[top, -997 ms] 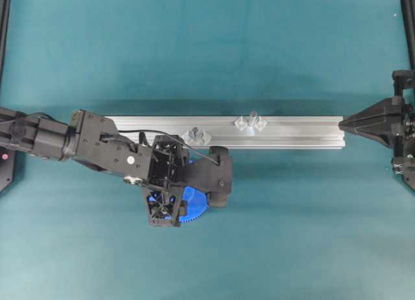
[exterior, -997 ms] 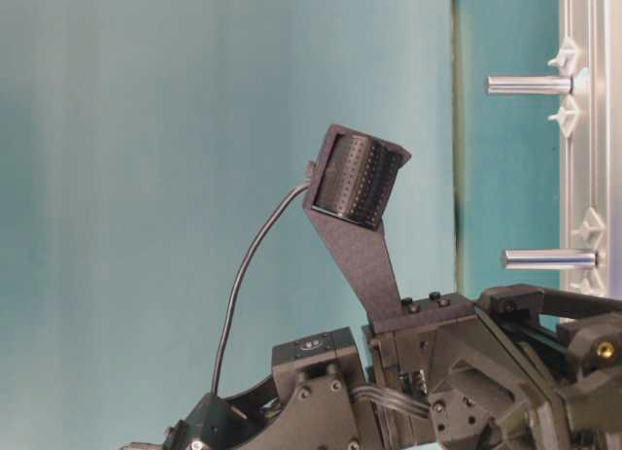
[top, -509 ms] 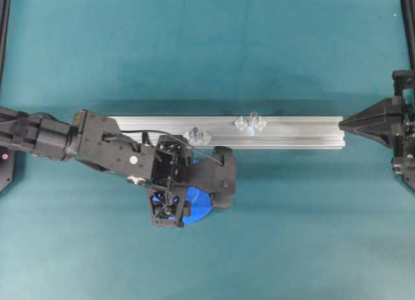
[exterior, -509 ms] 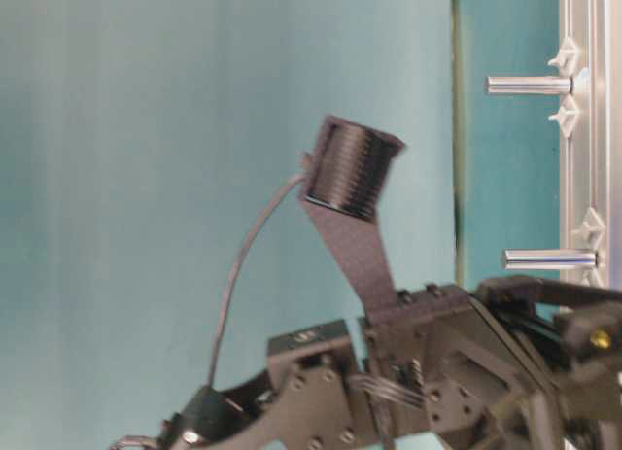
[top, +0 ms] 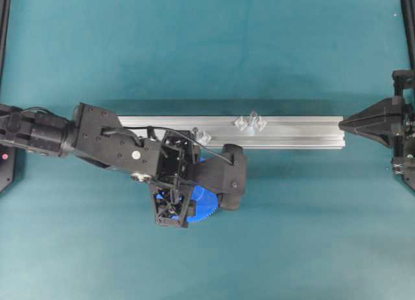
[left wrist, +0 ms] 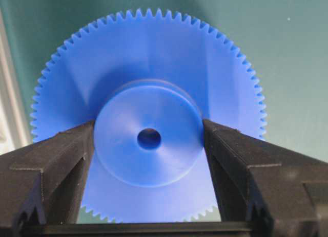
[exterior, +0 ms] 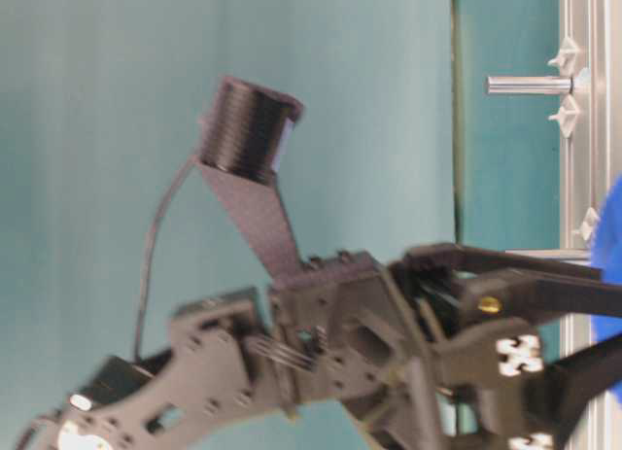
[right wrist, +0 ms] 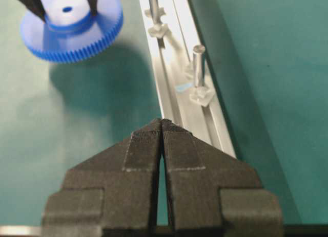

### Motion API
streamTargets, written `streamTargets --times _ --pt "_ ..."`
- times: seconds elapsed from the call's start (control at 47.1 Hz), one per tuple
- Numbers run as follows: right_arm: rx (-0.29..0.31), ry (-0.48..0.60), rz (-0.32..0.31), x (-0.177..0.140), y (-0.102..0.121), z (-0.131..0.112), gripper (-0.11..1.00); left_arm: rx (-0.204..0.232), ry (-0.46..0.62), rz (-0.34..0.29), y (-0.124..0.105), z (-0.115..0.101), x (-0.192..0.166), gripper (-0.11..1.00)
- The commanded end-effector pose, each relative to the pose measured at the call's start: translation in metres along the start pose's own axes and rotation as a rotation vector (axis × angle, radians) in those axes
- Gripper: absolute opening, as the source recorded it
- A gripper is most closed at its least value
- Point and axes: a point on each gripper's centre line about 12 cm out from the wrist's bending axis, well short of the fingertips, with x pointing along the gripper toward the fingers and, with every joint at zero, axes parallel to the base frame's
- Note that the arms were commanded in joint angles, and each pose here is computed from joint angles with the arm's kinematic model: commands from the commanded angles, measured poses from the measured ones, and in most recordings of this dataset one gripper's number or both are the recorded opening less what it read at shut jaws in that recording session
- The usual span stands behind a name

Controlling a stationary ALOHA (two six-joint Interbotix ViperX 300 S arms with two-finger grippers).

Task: Find the location of the shaft and insert the large gear.
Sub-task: 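Lift the blue gear and carry it over the rail shafts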

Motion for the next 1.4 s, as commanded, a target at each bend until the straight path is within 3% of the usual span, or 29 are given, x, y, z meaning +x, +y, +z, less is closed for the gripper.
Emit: streamTargets --times 0.0,0.17,0.658,0.891,1.379 --pt "0.010 -0.016 -0.001 0.000 0.000 0.005 0.01 0.025 -0.088 0.004 0.000 0.022 -0.034 0.71" --pt "0.011 -0.012 0.000 0.000 0.000 0.004 0.01 0.057 -0.087 0.011 0.005 0.034 -0.048 0.71" --pt "0.010 -0.015 0.000 0.000 0.000 0.005 0.01 0.005 -0.114 0.041 0.036 0.057 -0.079 0.71" --pt "0.011 -0.014 0.000 0.000 0.000 0.004 0.01 0.072 -0.135 0.055 0.044 0.066 -0.089 0.71" --pt "0.011 -0.017 0.001 0.000 0.000 0.005 0.01 0.066 -0.133 0.083 0.074 0.086 -0.097 0.71"
